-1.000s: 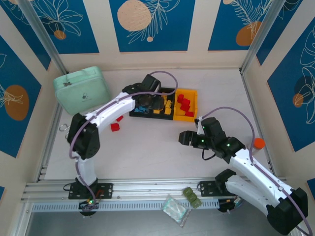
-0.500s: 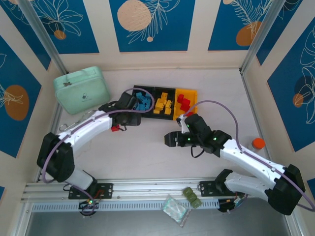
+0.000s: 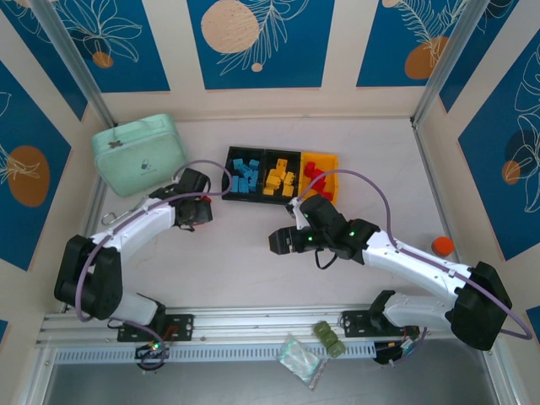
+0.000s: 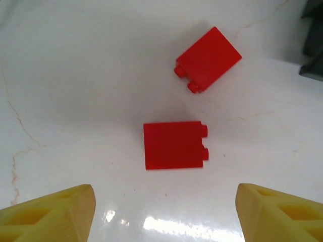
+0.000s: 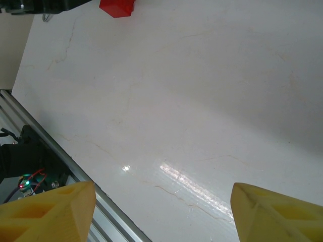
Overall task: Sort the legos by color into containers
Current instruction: Pick up the lego from the middle-left of the table.
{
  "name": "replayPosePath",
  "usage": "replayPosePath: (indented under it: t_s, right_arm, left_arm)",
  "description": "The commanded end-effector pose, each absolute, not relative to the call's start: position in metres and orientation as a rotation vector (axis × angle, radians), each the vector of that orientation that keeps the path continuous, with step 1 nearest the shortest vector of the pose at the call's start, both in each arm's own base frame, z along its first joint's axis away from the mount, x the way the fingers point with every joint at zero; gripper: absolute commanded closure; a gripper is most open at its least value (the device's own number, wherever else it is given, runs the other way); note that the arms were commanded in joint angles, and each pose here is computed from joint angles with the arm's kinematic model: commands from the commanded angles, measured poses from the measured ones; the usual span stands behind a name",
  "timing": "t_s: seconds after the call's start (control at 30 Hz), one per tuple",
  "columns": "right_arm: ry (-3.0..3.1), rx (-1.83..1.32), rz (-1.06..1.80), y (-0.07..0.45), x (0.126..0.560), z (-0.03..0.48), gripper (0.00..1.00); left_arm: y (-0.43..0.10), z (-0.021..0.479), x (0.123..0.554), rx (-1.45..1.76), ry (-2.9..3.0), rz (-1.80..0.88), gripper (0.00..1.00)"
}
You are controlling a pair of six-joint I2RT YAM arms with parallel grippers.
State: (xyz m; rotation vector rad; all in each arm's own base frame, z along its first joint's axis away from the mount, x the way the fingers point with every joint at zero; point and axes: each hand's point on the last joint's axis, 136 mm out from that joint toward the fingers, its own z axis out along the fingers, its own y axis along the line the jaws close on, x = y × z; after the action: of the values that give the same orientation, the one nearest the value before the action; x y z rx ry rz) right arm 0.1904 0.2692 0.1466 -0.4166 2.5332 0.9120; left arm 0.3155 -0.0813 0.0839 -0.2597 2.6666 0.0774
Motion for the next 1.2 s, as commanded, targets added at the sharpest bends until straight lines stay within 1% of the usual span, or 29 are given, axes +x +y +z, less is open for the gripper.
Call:
replayPosePath:
  t_s: [0.0,0.17,0.33,0.37,0.43,0.5,0.57,0.6,0.93,1.17]
  right_arm:
    - [2.493,-0.433,0.924,0.274,0.193,0.158,0.29]
    - [2.501,-0.417,0.906,0.269,0.192,0.156,0.29]
    - [2.502,-0.411,0.898,0.268,0.193,0.156,0.29]
    - [2.503,-0.408,0.897,0.268,0.194,0.156,0.29]
    - [2.507,-0.407,0.894,0.268,0.194,0.154,0.29]
    - [2.509,-0.404,0.894,0.268,0.195,0.154,0.29]
    - [2.512,-0.401,0.895,0.269,0.195,0.153,0.29]
    - [2.512,-0.402,0.897,0.269,0.196,0.153,0.29]
    - [2.507,-0.389,0.879,0.268,0.199,0.153,0.29]
    - [2.509,-0.294,0.813,0.243,0.206,0.154,0.29]
  left_arm:
    - [-0.076,0.07,0.325,-0.32,2.656,0.099,0.26]
    - [-0.078,0.054,0.337,-0.332,2.671,0.109,0.25]
    - [-0.073,0.038,0.341,-0.353,2.692,0.155,0.3]
    - [-0.072,0.035,0.341,-0.354,2.697,0.162,0.32]
    - [-0.07,0.032,0.343,-0.349,2.703,0.174,0.41]
    - [-0.072,0.031,0.343,-0.336,2.71,0.162,0.56]
    - [-0.074,0.033,0.343,-0.33,2.706,0.142,0.64]
    - [-0.075,0.035,0.342,-0.325,2.703,0.135,0.66]
    - [-0.09,0.06,0.326,-0.269,2.692,0.009,0.69]
    - [-0.136,0.087,0.319,-0.151,2.672,-0.146,0.69]
